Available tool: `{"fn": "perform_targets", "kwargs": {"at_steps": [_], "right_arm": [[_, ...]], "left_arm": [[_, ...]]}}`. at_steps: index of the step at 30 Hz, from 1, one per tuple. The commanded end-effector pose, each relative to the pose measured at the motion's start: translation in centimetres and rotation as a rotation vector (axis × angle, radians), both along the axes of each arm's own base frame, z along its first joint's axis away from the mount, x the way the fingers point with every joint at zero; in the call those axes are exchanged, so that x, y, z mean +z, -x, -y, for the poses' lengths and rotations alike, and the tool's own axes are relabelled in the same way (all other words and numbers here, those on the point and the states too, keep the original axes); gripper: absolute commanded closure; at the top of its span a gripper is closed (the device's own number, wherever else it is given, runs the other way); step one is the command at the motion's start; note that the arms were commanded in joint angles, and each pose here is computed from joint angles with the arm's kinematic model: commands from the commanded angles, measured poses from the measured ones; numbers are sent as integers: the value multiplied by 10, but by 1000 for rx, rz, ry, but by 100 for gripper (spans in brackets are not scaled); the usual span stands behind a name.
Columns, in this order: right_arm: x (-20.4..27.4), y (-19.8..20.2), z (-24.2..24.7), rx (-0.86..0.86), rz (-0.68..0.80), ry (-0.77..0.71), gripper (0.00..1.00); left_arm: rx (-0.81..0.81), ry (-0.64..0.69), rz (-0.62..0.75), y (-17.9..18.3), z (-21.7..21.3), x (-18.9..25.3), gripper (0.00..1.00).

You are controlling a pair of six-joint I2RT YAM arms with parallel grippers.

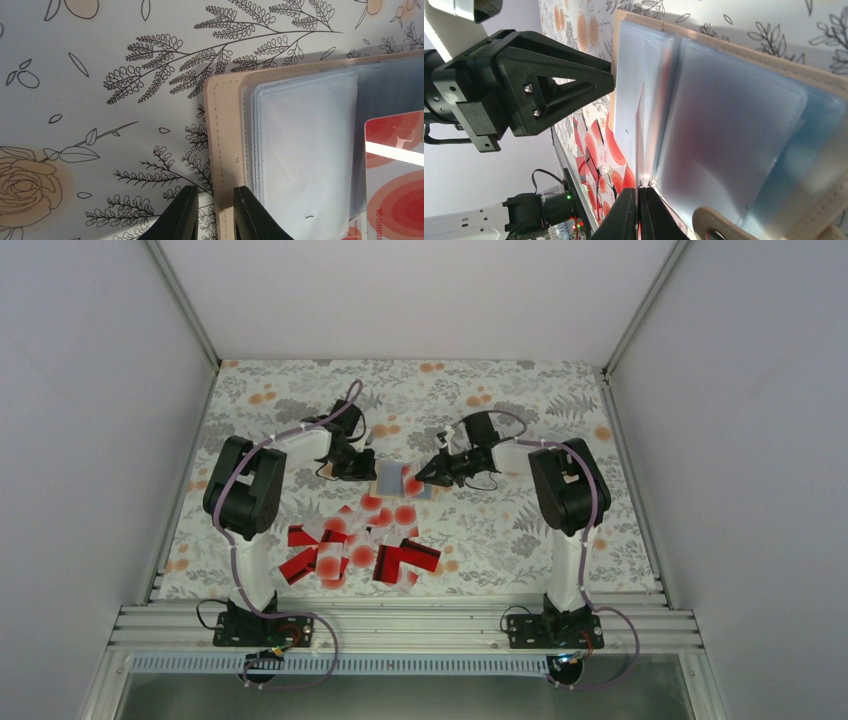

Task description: Put the credit cards into the card holder

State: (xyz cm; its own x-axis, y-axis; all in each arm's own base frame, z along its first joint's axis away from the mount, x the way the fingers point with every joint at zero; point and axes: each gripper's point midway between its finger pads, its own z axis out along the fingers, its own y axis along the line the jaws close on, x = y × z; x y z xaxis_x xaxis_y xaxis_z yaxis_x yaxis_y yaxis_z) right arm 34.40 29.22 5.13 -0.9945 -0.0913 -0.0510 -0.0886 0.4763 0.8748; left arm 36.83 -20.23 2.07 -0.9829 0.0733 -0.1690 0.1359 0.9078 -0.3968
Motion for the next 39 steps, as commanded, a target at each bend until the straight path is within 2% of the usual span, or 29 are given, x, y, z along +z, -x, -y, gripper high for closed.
{"fn": "perform_targets", "kwargs": {"at_steps": [1, 19, 39], "right_arm": [[-2, 0, -8, 23, -28, -17, 96], [2, 17, -3, 38, -75, 2, 96], [-1, -1, -16, 62, -67, -63, 96]], "left_arm": [[-14, 1, -16, 5, -1, -8, 80], [-13, 4, -26, 12, -2, -12, 80], [-31, 23, -24, 12, 1, -11, 80]]}}
